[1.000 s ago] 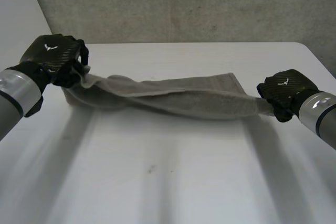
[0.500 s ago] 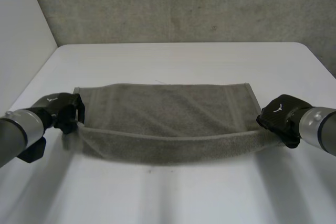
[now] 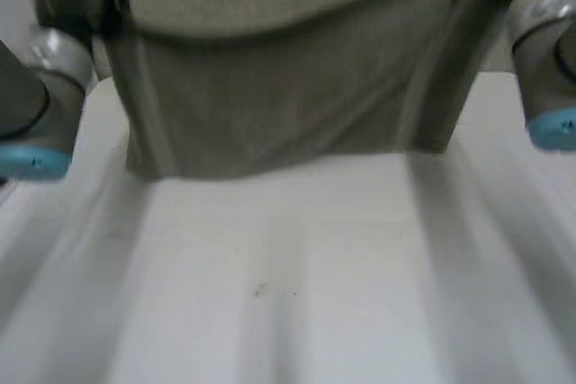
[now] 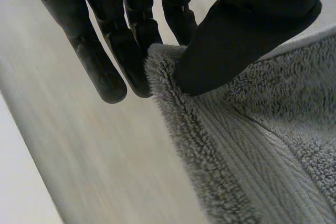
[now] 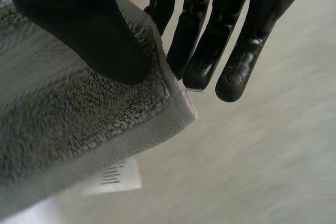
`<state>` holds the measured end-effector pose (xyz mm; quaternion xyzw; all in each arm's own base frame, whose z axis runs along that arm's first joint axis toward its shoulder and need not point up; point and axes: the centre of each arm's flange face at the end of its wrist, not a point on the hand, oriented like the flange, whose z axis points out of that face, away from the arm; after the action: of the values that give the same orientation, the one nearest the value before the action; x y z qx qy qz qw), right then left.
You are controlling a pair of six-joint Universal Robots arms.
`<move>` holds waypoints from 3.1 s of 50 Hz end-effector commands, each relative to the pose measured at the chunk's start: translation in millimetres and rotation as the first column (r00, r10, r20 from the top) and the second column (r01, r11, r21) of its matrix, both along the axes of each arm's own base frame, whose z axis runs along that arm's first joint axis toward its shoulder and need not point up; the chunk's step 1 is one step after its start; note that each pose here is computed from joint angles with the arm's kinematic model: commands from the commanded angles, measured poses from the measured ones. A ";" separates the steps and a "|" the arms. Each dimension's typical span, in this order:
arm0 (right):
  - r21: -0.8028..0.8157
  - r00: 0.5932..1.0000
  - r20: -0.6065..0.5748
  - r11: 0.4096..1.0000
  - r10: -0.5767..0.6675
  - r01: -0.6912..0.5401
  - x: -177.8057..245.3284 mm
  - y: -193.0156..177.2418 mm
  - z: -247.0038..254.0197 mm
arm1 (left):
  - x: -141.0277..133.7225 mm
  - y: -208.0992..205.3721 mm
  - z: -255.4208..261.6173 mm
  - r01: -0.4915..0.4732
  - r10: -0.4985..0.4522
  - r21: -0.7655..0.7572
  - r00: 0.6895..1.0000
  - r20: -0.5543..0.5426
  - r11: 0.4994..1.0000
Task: Fold the towel.
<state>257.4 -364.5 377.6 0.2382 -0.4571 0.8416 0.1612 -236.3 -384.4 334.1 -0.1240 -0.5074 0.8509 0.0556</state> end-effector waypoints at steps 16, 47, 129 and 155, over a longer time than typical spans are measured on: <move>0.576 0.978 -0.148 0.816 0.149 -0.037 -15.5 54.4 -140.3 | 22.2 48.2 -100.7 -0.053 0.050 0.232 0.999 0.016 0.971; 0.764 0.930 -0.310 0.633 0.198 0.120 -51.9 95.8 -227.2 | 44.3 115.9 -152.5 -0.163 0.044 0.689 0.981 0.187 0.706; 0.764 0.935 -0.301 0.635 0.187 0.119 -57.1 96.4 -232.9 | 70.5 82.3 -205.7 -0.041 -0.288 0.638 0.868 0.403 0.769; 0.852 0.827 -0.387 0.502 0.409 0.150 -102.0 159.3 -145.3 | 89.7 185.2 -122.2 -0.158 -0.398 0.804 0.804 0.442 0.574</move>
<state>158.2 -193.0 211.2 0.5626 -0.7393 0.3619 0.0763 -144.7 -196.3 205.2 -0.3681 -0.8334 0.4122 0.0042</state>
